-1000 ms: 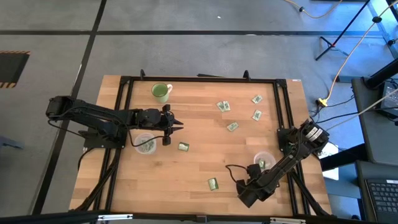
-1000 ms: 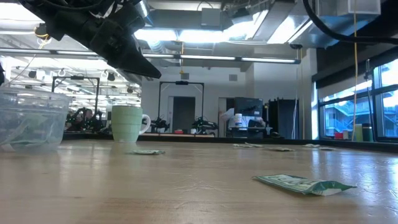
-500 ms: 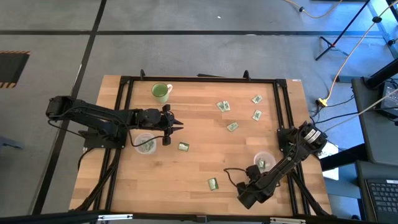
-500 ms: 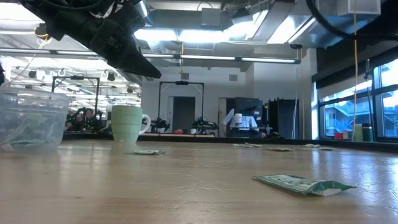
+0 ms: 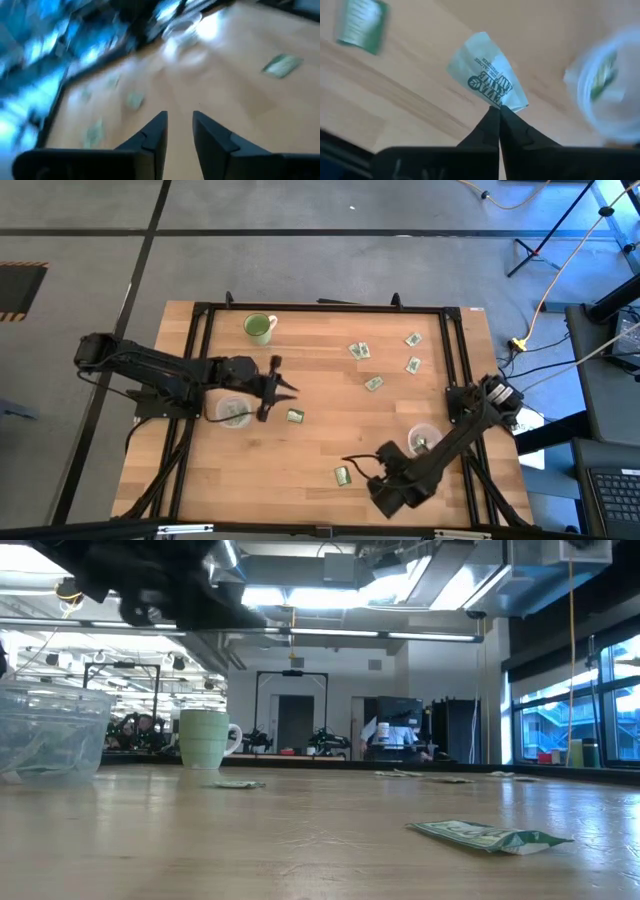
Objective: Pick and place items into bin
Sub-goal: Put the stevia packet into the left transparent bin
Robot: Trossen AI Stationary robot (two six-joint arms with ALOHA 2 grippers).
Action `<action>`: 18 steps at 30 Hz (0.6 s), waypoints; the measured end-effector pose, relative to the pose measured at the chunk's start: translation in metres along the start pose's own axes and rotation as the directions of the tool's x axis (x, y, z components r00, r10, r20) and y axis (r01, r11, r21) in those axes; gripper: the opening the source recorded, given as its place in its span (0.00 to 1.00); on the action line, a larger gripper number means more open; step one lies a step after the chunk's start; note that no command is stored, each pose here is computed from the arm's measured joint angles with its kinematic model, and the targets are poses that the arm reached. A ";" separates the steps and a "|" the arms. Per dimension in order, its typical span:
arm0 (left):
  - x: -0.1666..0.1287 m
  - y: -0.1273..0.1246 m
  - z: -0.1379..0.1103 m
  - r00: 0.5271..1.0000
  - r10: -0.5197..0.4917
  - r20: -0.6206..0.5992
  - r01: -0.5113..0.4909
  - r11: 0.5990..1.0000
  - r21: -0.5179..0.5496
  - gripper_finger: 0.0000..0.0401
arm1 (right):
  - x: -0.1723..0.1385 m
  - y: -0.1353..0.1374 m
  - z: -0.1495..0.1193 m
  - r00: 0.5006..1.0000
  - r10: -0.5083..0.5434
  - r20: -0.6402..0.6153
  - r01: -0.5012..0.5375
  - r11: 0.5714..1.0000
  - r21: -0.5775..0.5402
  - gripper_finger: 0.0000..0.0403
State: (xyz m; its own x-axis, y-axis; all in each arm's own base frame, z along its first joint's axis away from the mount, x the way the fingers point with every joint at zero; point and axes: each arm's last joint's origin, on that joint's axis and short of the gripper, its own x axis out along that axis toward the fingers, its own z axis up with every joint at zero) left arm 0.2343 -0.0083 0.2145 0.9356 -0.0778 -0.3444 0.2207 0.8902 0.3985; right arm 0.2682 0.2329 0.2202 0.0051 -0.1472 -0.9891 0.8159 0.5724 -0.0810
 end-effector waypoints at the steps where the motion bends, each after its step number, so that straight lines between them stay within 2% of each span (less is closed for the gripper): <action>1: 0.000 -0.003 0.004 0.999 -0.036 0.041 0.034 0.998 0.056 0.22 | -0.003 0.002 0.007 1.000 0.013 0.004 -0.013 0.999 -0.040 0.00; 4: 0.000 -0.016 0.014 0.983 -0.134 0.127 0.098 0.963 0.252 0.24 | -0.009 0.011 0.032 0.996 0.091 -0.001 -0.090 0.981 -0.175 0.00; 8: 0.001 -0.037 0.021 0.972 -0.191 0.136 0.112 0.886 0.450 0.28 | -0.009 0.019 0.066 0.985 0.170 0.010 -0.158 0.933 -0.323 0.00; 10: 0.004 -0.045 0.022 0.974 -0.186 0.126 0.103 0.868 0.486 0.29 | -0.009 0.022 0.082 0.977 0.212 0.028 -0.186 0.906 -0.381 0.00; 13: 0.009 -0.054 0.024 0.985 -0.128 0.115 0.055 0.867 0.496 0.30 | -0.008 0.028 0.104 0.955 0.294 0.047 -0.239 0.850 -0.470 0.00; 18: 0.020 -0.063 0.020 0.991 -0.094 0.098 0.025 0.834 0.551 0.31 | -0.012 0.040 0.131 0.882 0.469 0.047 -0.350 0.719 -0.600 0.00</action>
State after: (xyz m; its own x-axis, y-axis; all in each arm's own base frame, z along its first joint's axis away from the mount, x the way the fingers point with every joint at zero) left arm 0.2445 -0.0751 0.1997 0.9332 -0.2047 -0.2953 0.3589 0.4936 0.7922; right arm 0.3767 0.1521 0.2448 0.4144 0.1006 -0.9045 0.2378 0.9474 0.2144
